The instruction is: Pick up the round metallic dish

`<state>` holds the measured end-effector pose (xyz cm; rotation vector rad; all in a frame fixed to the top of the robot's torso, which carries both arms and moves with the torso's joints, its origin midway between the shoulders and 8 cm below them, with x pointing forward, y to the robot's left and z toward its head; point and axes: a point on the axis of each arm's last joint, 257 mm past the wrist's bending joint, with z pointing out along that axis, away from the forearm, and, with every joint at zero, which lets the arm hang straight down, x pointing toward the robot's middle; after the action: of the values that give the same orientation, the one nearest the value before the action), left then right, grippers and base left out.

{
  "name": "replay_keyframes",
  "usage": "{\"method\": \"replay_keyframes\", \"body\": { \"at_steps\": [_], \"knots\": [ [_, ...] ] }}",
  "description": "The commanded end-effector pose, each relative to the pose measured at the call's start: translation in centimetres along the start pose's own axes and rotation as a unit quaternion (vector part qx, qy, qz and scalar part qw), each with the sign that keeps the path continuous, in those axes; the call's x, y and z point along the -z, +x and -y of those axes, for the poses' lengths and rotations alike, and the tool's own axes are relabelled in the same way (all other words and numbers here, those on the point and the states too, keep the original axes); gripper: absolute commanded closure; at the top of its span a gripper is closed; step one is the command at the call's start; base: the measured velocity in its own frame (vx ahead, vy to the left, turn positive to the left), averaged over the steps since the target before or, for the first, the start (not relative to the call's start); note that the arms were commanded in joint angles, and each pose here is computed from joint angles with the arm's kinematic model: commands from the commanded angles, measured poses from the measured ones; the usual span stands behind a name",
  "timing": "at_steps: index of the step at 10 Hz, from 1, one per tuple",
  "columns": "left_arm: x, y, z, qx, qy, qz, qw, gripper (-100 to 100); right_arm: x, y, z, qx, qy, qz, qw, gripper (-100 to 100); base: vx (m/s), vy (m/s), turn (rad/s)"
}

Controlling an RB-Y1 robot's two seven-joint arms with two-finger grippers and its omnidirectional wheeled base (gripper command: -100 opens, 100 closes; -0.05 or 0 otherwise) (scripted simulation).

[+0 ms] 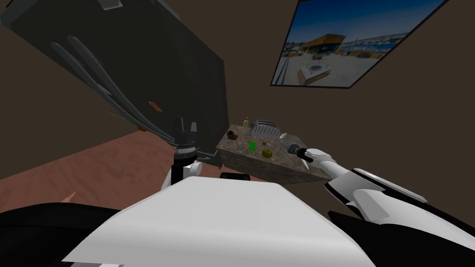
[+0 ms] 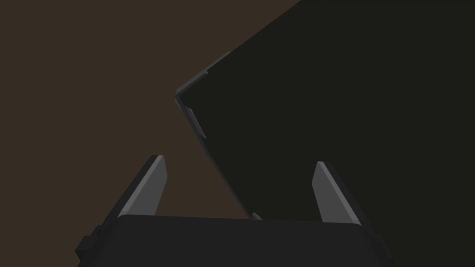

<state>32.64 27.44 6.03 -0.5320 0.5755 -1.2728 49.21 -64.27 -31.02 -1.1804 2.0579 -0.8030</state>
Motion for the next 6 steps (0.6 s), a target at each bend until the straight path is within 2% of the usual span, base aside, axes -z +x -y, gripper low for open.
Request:
{"method": "replay_keyframes", "body": {
  "at_steps": [1,2,3,4,6],
  "knots": [
    [0.0,0.0,0.0,0.000,0.000,0.000,1.0000,0,0.0,0.0,0.0,0.000,0.000,0.000,1.0000,100,0.000,0.000,0.000],
    [0.0,0.0,0.0,0.000,0.000,0.000,1.0000,0,0.0,0.0,0.0,0.000,0.000,0.000,1.0000,0,0.000,0.000,0.000],
    [0.0,0.0,0.0,0.000,0.000,0.000,1.0000,0,-0.5,-1.5,0.1,0.001,-0.001,0.007,1.0000,100,-0.012,-0.011,-0.145],
    [0.0,0.0,0.0,0.000,0.000,0.000,1.0000,0,-1.2,-3.2,0.3,-0.004,-0.001,0.018,0.9998,100,-0.029,-0.020,-0.197],
    [0.0,0.0,0.0,0.000,0.000,0.000,1.0000,0,-1.2,-3.0,0.2,0.005,-0.004,0.014,0.9999,100,-0.022,-0.012,-0.017]
  ]
}}
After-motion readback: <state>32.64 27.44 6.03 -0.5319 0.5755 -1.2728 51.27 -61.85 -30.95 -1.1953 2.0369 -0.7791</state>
